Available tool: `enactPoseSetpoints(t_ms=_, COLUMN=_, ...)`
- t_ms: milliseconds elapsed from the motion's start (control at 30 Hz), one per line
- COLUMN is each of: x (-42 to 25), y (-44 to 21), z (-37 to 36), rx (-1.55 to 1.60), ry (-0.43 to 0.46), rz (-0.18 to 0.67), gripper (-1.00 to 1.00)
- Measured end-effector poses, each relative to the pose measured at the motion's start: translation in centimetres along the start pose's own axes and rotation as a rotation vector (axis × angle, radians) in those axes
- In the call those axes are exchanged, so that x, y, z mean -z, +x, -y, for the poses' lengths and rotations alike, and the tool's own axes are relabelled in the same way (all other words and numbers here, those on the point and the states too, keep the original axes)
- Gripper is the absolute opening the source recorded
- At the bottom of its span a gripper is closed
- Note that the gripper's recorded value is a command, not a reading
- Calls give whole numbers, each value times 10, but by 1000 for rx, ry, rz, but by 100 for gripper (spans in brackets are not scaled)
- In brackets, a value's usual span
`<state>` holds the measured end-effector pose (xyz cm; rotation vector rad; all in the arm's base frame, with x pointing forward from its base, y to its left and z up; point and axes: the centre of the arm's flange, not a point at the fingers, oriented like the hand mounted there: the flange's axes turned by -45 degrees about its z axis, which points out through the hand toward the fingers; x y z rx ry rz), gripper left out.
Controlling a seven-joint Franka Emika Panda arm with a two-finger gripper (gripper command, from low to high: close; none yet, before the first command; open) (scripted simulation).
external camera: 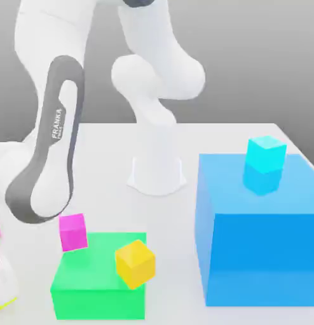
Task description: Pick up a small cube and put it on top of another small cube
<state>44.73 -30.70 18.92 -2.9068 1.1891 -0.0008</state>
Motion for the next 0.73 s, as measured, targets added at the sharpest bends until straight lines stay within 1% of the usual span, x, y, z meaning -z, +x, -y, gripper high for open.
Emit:
enactPoseSetpoints(t_ms=100, x=32, y=-21, z=42, rx=111, ry=20, rz=10, gripper=-100)
enactPoseSetpoints(t_ms=233, x=72, y=-65, z=104, rx=300, ry=37, rz=19, gripper=-100)
enactPoseSetpoints(t_ms=400, x=117, y=-144, z=180, rx=584, ry=28, rz=16, gripper=-100)
enactPoseSetpoints(t_ms=467, x=134, y=-169, z=191, rx=664, ry=15, rz=9, gripper=-100)
enactPoseSetpoints(t_ms=533, x=128, y=-182, z=195, rx=703, ry=6, rz=4, gripper=-100)
enactPoseSetpoints(t_ms=633, x=89, y=-185, z=195, rx=713, ry=2, rz=2, gripper=-100)
enactPoseSetpoints(t_ms=667, x=82, y=-186, z=195, rx=714, ry=1, rz=1, gripper=100)
enactPoseSetpoints(t_ms=733, x=82, y=-187, z=196, rx=716, ry=1, rz=1, gripper=100)
